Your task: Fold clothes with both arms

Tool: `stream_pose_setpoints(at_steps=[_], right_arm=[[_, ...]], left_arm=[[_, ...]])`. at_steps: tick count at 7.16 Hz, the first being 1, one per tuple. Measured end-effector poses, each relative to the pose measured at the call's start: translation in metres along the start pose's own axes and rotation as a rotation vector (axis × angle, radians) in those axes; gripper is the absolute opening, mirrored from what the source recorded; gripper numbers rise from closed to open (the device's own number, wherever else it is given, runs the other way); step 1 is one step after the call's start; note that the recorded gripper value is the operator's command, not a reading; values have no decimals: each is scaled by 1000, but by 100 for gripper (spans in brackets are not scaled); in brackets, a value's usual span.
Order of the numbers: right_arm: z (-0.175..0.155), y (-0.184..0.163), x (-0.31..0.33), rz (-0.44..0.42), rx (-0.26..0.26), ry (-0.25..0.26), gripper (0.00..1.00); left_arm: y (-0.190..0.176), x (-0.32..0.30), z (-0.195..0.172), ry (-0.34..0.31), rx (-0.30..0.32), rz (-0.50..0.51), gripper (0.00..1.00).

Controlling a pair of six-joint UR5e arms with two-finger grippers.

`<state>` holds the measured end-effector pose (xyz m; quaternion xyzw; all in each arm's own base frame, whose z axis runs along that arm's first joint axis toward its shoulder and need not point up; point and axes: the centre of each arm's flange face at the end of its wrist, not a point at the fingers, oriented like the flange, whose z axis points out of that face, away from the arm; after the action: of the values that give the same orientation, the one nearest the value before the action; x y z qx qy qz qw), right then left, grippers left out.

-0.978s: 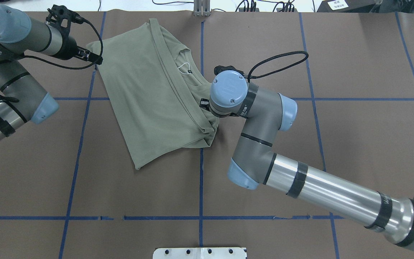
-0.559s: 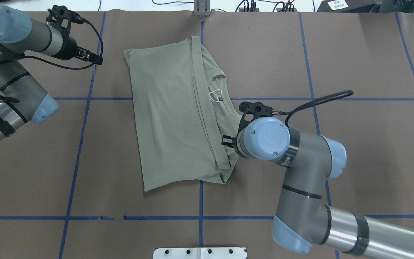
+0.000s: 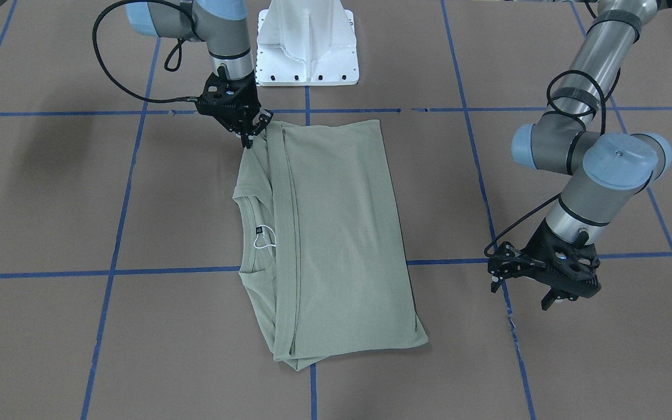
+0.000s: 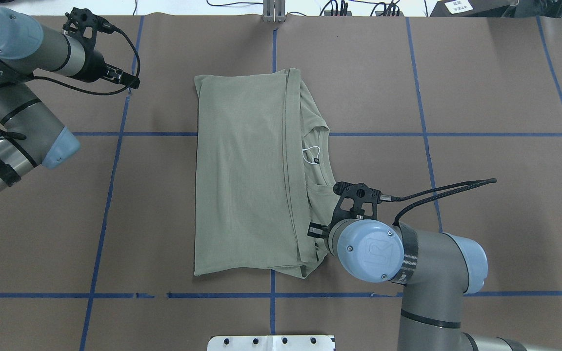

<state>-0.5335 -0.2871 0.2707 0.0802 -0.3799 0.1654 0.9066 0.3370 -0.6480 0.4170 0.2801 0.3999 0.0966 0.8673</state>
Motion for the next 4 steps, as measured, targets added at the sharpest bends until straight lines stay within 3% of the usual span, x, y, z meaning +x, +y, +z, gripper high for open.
stream_pose_setpoints(at_steps=[2,4], right_arm=[[-1,3,-3,-31,16,7,100],[-3,-37,-21,-137,17,24,100]], left_arm=[[0,4,0,6,0,-3,100],[0,7,-1,12,1,-12,100]])
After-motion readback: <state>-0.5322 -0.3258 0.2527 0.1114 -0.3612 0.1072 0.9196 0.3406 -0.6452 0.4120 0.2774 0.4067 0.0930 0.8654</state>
